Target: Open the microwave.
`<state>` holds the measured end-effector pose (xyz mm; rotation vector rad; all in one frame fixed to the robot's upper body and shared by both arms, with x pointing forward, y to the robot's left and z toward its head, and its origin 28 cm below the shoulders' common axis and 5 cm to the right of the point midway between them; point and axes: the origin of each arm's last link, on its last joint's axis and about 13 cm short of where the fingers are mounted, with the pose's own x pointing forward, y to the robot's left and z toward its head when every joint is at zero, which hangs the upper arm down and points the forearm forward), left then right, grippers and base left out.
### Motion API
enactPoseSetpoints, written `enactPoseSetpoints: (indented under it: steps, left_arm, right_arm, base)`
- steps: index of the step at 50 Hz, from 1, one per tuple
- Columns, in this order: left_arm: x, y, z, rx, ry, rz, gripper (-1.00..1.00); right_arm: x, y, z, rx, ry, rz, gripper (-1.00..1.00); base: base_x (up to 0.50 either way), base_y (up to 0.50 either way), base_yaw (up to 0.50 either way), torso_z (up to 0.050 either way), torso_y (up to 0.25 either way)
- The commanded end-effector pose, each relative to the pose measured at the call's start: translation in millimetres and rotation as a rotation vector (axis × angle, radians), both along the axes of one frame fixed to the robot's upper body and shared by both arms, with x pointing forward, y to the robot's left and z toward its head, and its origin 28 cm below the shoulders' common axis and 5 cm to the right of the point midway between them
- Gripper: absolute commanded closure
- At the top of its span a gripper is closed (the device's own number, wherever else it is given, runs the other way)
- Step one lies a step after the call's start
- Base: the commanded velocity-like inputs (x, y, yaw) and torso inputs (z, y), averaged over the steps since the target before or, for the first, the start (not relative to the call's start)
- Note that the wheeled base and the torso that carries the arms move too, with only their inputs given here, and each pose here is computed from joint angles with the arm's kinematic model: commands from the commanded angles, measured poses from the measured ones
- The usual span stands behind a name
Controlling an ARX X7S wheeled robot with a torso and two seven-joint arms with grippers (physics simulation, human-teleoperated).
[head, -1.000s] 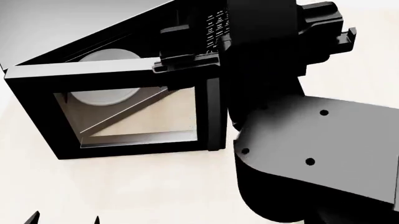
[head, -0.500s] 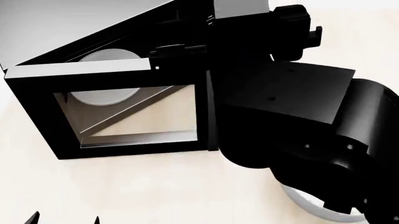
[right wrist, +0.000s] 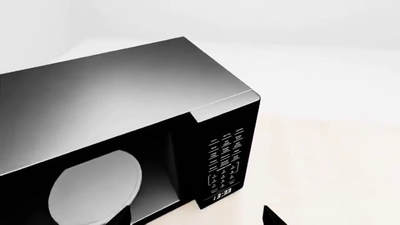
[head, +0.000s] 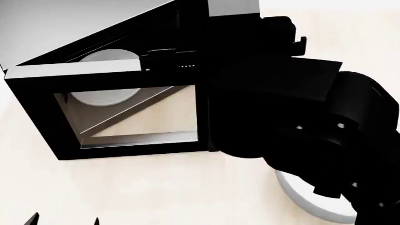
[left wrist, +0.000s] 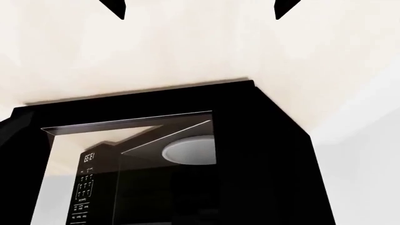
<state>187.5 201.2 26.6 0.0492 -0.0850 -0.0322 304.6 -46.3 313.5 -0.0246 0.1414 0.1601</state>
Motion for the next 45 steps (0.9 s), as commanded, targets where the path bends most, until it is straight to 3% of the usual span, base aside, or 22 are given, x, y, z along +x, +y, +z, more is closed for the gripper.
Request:
enactPoseSetpoints:
  steps: [1,45]
  left_arm:
    - [-0.5,0.3,0.8,-0.004,0.000,0.003,-1.00]
    - [0.1,-0.4,-0.1,0.001,0.000,0.005,-1.00]
  right_arm:
    - [0.6,-0.9,-5.8,0.003,0.036,0.012,-1.00]
    - [0.1,-3.3,-53.2,0.041,0.102,0.092,-1.00]
  base:
    - [0.00,0.00,0.00,0.000,0.000]
    - [0.00,0.00,0.00,0.000,0.000]
